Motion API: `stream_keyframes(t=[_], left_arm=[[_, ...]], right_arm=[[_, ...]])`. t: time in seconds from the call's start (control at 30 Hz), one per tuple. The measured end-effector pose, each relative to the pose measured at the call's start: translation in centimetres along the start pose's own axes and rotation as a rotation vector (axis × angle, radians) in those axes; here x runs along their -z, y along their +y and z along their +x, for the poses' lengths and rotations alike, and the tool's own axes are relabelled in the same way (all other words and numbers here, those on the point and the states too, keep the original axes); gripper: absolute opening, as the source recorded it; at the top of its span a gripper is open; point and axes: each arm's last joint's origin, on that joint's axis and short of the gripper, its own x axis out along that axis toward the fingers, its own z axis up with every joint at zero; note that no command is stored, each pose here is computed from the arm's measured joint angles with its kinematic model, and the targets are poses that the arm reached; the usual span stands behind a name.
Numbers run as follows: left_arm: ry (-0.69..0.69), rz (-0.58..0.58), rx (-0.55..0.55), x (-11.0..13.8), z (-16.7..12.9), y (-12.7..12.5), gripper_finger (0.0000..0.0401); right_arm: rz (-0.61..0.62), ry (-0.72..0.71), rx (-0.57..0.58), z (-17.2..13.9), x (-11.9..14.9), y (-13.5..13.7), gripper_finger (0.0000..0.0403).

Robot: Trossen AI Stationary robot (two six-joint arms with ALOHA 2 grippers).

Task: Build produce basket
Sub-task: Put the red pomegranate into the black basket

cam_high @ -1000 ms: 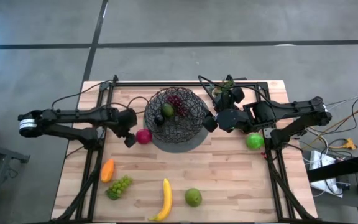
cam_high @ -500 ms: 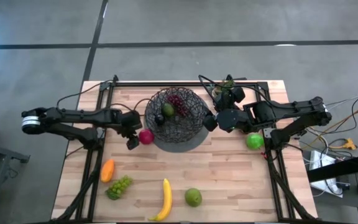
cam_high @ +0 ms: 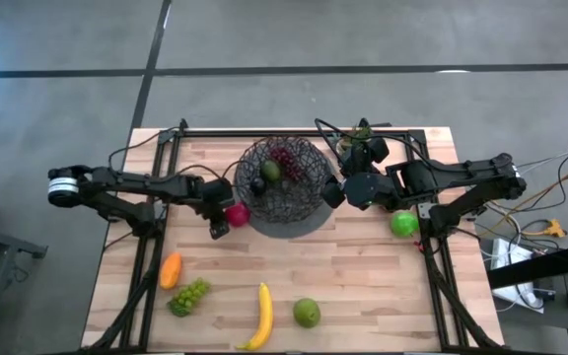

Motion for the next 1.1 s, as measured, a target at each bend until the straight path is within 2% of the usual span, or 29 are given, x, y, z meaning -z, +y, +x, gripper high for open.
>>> stream_keyframes(t=[0.2, 0.3, 0.57, 0.83, 0.97, 1.1], left_arm=[[-0.046, -0.010, 0.047, -0.2, -0.8, -0.4, 0.0048], [-0.064, -0.056, 0.090, -0.4, -1.7, -0.7, 0.0011], [-0.144, -0.105, 0.138, -0.8, -5.7, -1.7, 0.0003], [-0.131, -0.159, 0.210, -1.6, -10.6, -3.0, 0.0001], [-0.205, -0.203, 0.245, -4.0, -13.1, -4.0, 0.0001], [-0.211, -0.211, 0.232, -8.2, -13.4, -5.3, 0.0000]], right_arm=[[0.000, 0.000, 0.000, 0.0, 0.0, 0.0, 0.0329], [0.000, 0.000, 0.000, 0.0, 0.0, 0.0, 0.0329], [-0.016, 0.001, 0.000, 0.0, 0.0, 0.0, 0.0329], [-0.020, 0.007, -0.005, 0.0, 0.1, 0.0, 0.0329], [-0.042, 0.021, 0.001, -0.2, 0.2, -0.3, 0.0329], [-0.058, 0.029, 0.013, -0.9, 0.2, -1.3, 0.0329]])
